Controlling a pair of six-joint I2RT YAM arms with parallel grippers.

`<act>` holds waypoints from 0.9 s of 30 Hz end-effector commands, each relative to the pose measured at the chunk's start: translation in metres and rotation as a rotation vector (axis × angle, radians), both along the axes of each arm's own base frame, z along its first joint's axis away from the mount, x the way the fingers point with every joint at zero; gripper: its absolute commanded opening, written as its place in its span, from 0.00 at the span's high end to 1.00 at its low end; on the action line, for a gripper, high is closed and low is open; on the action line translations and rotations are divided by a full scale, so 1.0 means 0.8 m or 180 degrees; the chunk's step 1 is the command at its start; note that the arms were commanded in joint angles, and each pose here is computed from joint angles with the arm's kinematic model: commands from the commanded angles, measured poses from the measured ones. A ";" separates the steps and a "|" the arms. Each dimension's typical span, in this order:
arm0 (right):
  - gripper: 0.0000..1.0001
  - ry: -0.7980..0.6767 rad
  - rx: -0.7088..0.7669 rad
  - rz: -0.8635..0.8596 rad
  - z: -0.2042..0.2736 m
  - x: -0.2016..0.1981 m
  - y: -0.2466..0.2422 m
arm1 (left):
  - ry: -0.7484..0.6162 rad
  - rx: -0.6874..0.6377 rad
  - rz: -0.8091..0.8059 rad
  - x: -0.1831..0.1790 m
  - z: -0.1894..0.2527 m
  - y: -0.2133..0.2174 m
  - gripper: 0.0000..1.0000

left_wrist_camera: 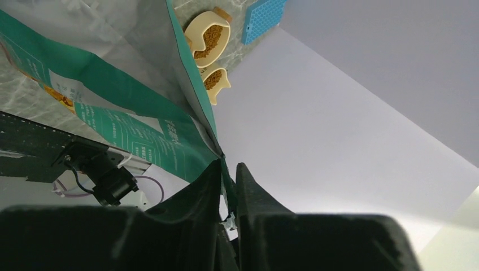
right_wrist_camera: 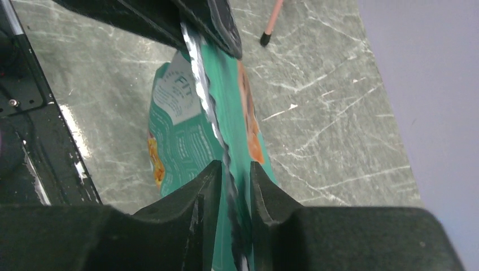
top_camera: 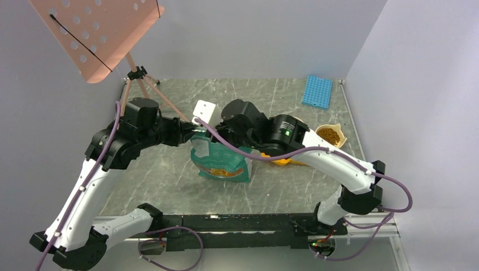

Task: Serve the pet food

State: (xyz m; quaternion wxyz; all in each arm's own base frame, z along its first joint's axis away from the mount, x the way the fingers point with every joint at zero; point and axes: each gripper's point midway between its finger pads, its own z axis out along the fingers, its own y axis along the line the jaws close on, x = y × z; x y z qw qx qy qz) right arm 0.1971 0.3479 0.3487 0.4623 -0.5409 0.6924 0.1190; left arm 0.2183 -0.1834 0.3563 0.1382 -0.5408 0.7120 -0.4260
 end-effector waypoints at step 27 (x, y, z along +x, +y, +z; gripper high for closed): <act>1.00 -0.0582 0.0076 -0.0117 0.014 0.037 0.041 | -0.0036 -0.0084 0.0041 -0.004 0.012 0.006 1.00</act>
